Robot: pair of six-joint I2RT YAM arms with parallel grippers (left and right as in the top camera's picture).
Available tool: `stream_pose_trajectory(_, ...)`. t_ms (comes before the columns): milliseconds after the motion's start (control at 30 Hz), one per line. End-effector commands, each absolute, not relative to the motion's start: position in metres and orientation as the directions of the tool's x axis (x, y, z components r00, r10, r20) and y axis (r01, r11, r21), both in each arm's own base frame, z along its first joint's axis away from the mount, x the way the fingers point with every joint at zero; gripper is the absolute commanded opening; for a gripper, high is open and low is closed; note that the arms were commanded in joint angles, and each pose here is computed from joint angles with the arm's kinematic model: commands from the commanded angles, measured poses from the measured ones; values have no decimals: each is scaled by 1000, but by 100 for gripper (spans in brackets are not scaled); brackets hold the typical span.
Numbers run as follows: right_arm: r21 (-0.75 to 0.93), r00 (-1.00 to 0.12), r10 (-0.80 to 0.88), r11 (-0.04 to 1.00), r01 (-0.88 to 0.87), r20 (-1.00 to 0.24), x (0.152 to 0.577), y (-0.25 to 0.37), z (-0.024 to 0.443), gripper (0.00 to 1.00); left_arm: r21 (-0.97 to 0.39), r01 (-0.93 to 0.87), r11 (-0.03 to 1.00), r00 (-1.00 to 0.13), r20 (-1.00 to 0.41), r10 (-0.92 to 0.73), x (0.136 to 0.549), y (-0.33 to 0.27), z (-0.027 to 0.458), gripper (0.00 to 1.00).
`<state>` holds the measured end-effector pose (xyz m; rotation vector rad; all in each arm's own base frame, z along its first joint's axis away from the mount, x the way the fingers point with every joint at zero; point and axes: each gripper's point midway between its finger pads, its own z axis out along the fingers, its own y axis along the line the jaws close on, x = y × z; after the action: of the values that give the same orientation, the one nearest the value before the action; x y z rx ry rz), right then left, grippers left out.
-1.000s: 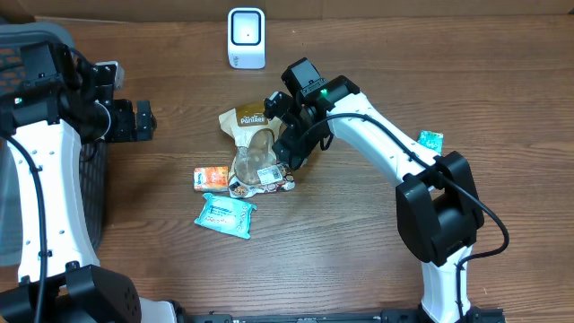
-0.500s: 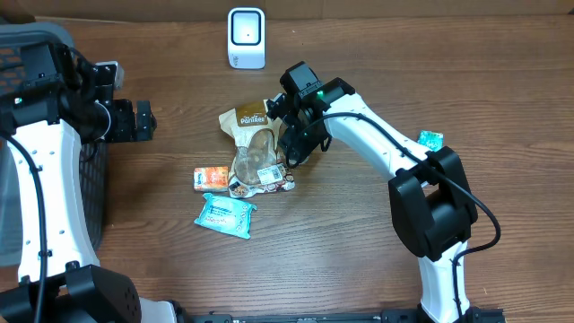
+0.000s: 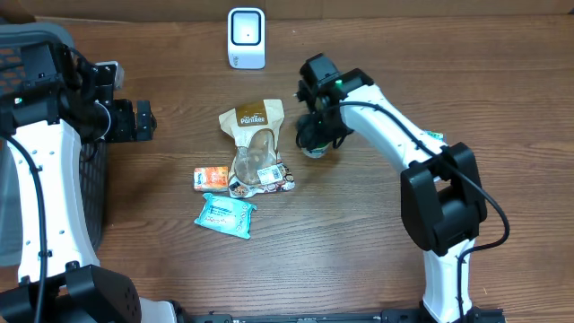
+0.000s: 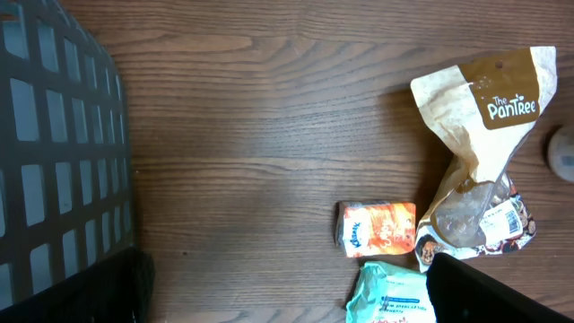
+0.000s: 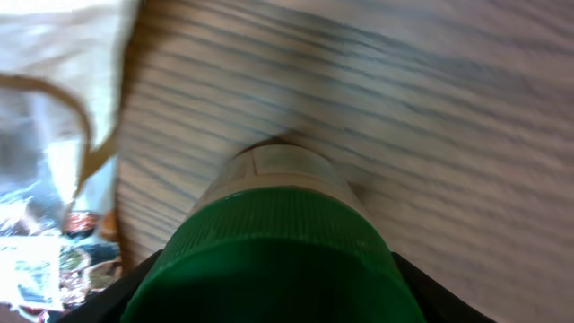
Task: Scan the item barcode
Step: 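Lower the right gripper and grasp the green-capped bottle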
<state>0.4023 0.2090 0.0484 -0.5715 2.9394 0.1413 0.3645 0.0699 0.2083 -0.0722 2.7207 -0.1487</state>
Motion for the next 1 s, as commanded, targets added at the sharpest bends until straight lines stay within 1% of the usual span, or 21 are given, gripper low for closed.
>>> stream_pose_trajectory(0,60,-968,-214,973,-223,-128,405,192,45,65,-102,-15,995,-909,-413,-56,369,73,211,100)
stream_pose_trajectory(200,101,-971,-202,971,-215,-125,406,194,48,66,-102,-15,995,-909,-413,-56,369,73,211,100)
stream_pose_trajectory(233,102,-971,-202,971,-215,-129,407,195,50,70,-102,-15,995,-909,-413,-56,369,73,211,100)
stream_pose_trajectory(333,106,-968,-201,970,-217,-148,413,197,61,73,-102,-15,995,-909,-413,-56,369,73,211,100)
stream_pose_trajectory(500,113,-962,-198,969,-221,-188,423,202,80,73,-102,-14,995,-909,-413,-55,369,73,211,99)
stream_pose_trajectory(800,70,-958,-221,969,-237,-181,422,195,79,73,-102,-15,995,-909,-413,-56,369,73,211,99)
stream_pose_trajectory(967,55,-943,-291,951,-303,-163,416,193,75,74,-102,-15,995,-909,-413,-56,369,73,211,100)
